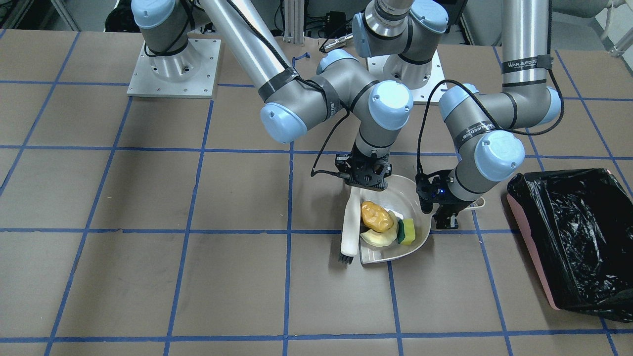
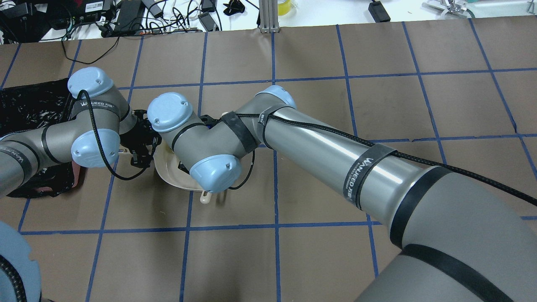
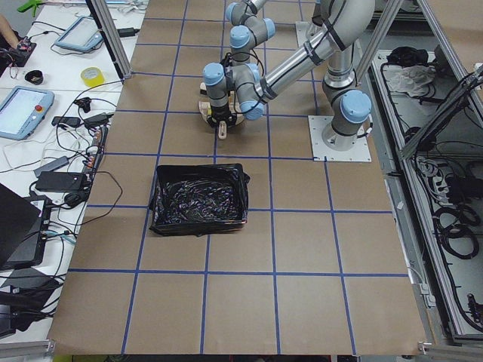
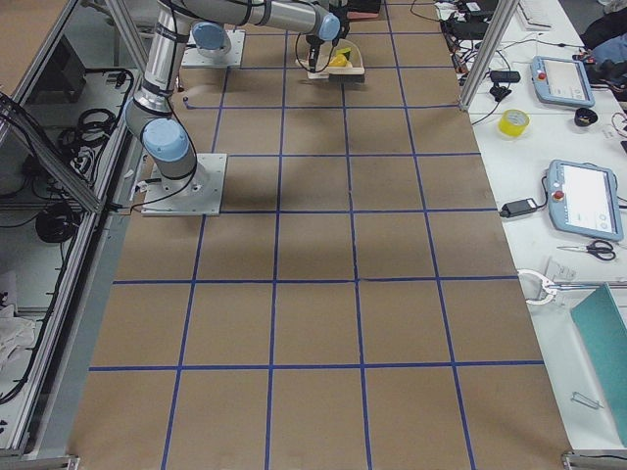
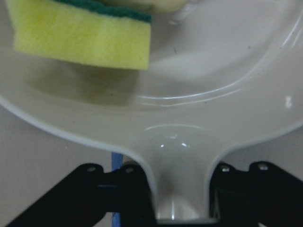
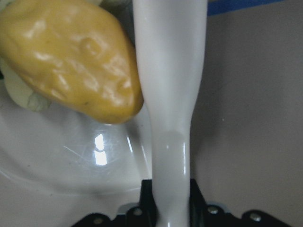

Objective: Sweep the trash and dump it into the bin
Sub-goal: 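Sweep the yellow potato into the dustpan with the right gripper's brush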

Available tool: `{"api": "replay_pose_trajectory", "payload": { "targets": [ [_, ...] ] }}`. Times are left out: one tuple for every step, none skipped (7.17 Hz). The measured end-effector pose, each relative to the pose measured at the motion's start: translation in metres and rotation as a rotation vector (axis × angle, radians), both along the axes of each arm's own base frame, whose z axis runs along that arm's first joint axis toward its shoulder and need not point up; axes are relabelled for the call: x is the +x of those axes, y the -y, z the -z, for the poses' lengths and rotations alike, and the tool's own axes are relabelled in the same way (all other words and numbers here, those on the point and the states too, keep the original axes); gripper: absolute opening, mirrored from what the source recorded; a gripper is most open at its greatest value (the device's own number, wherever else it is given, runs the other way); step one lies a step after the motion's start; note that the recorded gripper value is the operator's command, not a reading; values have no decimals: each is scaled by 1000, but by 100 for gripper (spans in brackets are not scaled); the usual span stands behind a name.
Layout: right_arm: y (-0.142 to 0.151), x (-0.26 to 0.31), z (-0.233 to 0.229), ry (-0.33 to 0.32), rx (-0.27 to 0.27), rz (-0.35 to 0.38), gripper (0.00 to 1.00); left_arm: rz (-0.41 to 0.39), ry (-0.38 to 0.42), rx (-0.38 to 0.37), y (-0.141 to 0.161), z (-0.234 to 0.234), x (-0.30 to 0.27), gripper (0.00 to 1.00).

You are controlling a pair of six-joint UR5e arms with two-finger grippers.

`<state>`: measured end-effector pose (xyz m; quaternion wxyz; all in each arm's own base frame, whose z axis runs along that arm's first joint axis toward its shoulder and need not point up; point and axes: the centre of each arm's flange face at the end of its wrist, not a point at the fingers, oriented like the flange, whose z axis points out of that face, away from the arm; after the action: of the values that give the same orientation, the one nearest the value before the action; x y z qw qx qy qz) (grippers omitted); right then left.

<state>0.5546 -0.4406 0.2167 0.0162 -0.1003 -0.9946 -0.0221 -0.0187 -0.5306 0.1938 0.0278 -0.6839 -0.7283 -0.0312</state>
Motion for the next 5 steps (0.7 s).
{"api": "replay_pose_trajectory", "payload": {
  "targets": [
    [-2,11,-2,6,-3,7,0,-1,0,0,0,0,0,0],
    [-3,14,-6,1,2,7,0,-1,0,0,0,0,0,0],
    [-4,11,-7,-19,16,1,0,-1,0,0,0,0,0,0],
    [-3,3,-10,-35,30,-15,0,-1,0,1,0,0,0,0],
    [-1,-8,-16,-45,41,-36,0,-1,0,1,0,0,0,0]
  ]
}}
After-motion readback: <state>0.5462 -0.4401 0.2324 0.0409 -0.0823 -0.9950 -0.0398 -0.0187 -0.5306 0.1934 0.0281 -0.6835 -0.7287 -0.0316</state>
